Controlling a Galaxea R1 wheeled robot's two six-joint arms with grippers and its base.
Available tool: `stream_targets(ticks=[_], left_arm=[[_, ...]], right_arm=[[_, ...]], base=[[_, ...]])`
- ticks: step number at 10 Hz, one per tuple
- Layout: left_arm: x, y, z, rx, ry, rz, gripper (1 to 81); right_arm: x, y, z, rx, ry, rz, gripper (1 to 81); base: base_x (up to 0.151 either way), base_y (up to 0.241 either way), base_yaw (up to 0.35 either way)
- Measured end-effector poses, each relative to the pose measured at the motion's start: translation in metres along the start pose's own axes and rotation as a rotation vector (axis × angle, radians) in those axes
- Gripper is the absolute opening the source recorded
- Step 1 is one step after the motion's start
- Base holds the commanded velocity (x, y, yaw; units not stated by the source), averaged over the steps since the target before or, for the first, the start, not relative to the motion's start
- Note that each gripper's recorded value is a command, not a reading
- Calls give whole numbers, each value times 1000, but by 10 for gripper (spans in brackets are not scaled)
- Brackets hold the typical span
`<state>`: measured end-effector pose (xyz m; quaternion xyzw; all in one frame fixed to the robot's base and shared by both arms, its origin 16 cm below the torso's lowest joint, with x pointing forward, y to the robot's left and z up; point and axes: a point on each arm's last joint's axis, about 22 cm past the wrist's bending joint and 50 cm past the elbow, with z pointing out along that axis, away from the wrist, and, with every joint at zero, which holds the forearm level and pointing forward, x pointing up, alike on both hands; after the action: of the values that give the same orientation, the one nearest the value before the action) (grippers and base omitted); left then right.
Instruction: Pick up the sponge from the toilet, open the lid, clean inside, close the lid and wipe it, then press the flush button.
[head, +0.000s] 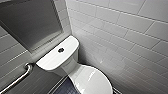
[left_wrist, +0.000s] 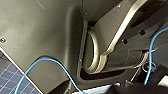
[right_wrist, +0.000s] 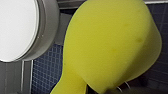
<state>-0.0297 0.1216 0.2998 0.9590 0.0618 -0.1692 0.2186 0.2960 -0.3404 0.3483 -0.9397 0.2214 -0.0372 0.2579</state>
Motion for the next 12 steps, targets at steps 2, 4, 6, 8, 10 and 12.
stream_targets(ticks=[2, 4, 6, 8, 10, 12], left_arm=[[20, 3, -4, -28, 18, 8, 811], [46, 16, -9, -78, 43, 21, 811], [74, 12, -21, -103, 67, 37, 811], [106, 5, -35, -120, 96, 58, 811], [142, 1, -47, -146, 129, 80, 811], [207, -4, -59, -167, 194, 107, 811]], right_arm=[[-37, 29, -11, -49, -45, -8, 10], [-82, 45, -16, -75, -107, -14, 10], [-119, 65, -24, -114, -160, -22, 10], [-158, 72, -27, -128, -204, -17, 10], [-186, 90, -36, -156, -237, -16, 10], [-197, 87, -13, -135, -237, -18, 10]], base=[[0, 0, 0], [0, 0, 0], [0, 0, 0], [0, 0, 0], [0, 0, 0], [0, 0, 0]])
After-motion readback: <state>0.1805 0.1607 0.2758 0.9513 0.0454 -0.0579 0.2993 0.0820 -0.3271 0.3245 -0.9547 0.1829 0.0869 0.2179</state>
